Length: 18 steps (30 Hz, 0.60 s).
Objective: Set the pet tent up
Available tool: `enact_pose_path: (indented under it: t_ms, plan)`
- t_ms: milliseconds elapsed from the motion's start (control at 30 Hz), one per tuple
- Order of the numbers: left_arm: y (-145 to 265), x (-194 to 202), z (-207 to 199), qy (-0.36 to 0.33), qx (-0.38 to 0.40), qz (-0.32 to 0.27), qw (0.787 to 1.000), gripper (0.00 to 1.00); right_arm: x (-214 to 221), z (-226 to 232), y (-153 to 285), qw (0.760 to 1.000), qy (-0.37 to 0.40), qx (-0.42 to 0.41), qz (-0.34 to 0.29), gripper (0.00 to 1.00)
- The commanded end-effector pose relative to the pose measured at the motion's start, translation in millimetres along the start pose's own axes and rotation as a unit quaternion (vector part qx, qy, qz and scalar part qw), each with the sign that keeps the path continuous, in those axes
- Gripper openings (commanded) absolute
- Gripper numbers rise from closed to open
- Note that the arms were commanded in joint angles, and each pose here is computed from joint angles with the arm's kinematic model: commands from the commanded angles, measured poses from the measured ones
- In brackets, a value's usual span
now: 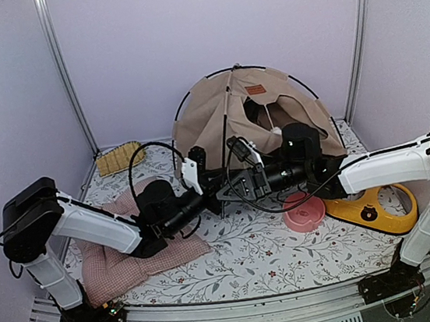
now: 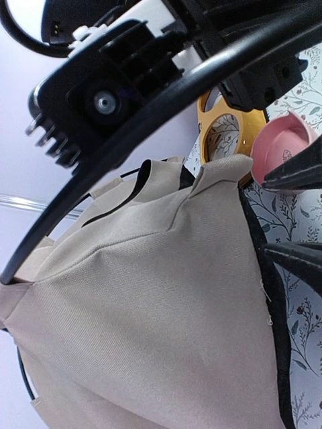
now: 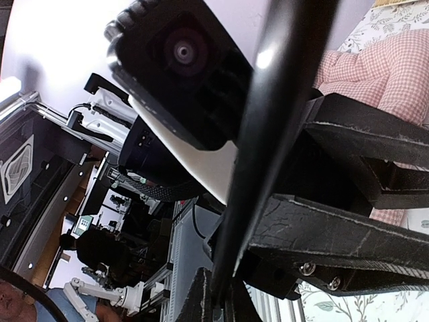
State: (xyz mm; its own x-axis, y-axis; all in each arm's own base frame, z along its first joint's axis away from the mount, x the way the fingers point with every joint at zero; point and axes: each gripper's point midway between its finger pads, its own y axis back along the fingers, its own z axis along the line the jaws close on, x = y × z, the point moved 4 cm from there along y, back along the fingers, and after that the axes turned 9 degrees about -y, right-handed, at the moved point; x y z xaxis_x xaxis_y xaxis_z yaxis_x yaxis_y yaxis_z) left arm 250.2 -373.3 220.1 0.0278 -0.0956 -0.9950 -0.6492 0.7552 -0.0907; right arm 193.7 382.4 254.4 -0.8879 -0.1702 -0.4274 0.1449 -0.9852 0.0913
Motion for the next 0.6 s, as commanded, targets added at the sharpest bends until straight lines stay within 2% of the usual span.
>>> enact_pose_path:
  t_ms: [0, 233, 433, 567]
  plan:
    - [-9, -13, -18, 0.004, 0.042, -0.024, 0.999, 0.32, 0, 5, -2, 1.000, 0.013, -0.003, -0.004, 0.00]
    - [-8, -6, -28, 0.013, 0.080, -0.029, 0.996, 0.46, -9, 28, -2, 0.999, 0.021, -0.037, -0.004, 0.00]
    - [0, -13, -19, 0.019, 0.055, -0.050, 0.997, 0.56, -35, 62, -7, 0.997, 0.016, -0.079, -0.017, 0.00]
    - [0, -18, -14, 0.016, 0.035, -0.059, 0.998, 0.58, -43, 67, -13, 0.996, 0.015, -0.087, -0.015, 0.00]
